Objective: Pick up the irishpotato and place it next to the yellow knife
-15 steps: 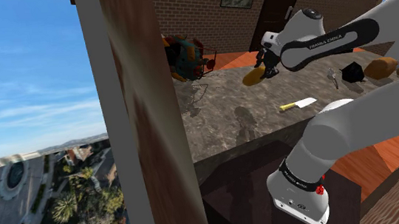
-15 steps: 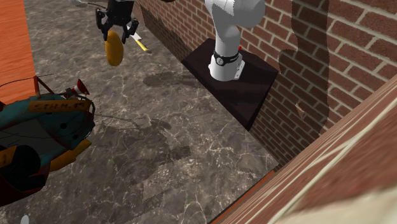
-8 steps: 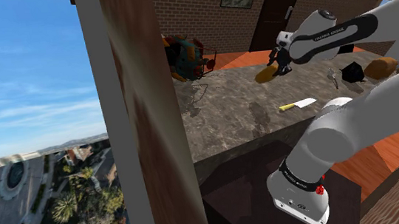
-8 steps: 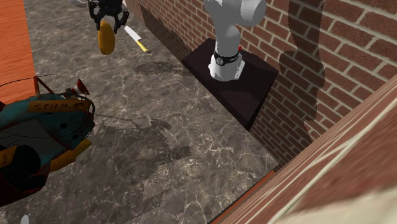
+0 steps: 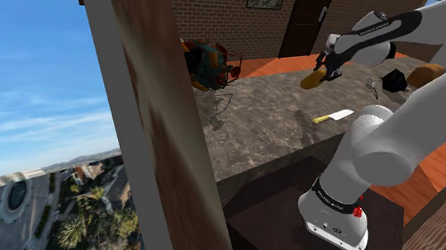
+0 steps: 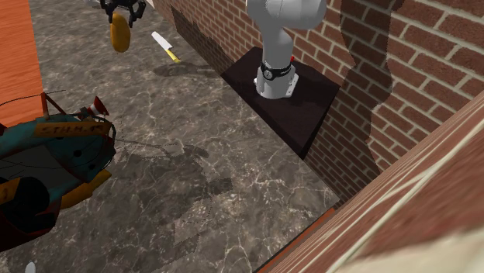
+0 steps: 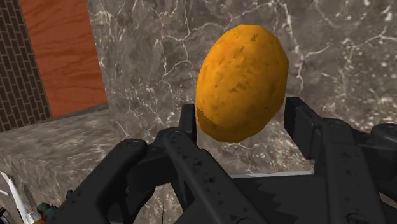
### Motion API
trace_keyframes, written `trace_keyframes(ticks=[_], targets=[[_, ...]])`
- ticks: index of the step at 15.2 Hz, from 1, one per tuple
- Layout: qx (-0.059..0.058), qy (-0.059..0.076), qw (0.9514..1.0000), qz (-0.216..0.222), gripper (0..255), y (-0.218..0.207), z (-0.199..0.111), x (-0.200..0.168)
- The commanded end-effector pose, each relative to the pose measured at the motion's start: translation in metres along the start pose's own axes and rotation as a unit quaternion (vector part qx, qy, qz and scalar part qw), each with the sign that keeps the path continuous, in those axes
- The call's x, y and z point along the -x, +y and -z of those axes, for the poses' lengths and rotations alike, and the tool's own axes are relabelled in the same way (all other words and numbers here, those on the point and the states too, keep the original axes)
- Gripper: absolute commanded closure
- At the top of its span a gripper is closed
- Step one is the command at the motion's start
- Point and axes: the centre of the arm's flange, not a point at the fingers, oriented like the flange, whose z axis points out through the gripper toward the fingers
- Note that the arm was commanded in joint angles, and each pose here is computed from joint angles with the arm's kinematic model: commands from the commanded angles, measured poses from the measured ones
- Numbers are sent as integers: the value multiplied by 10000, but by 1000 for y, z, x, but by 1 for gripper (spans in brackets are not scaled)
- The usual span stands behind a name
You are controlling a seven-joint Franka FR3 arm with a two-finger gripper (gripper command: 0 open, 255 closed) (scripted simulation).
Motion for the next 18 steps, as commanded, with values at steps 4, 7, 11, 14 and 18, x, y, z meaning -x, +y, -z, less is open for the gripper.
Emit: trace_keyframes(ticks=[4,7,11,14,18], targets=[[-4,2,10000,9,255,0,-13,45],[-4,2,10000,9,255,-8,-27,43],[-4,2,10000,9,255,-18,-46,40],[-4,2,10000,9,255,-25,-59,38],[-4,2,10000,9,255,-35,-78,35]])
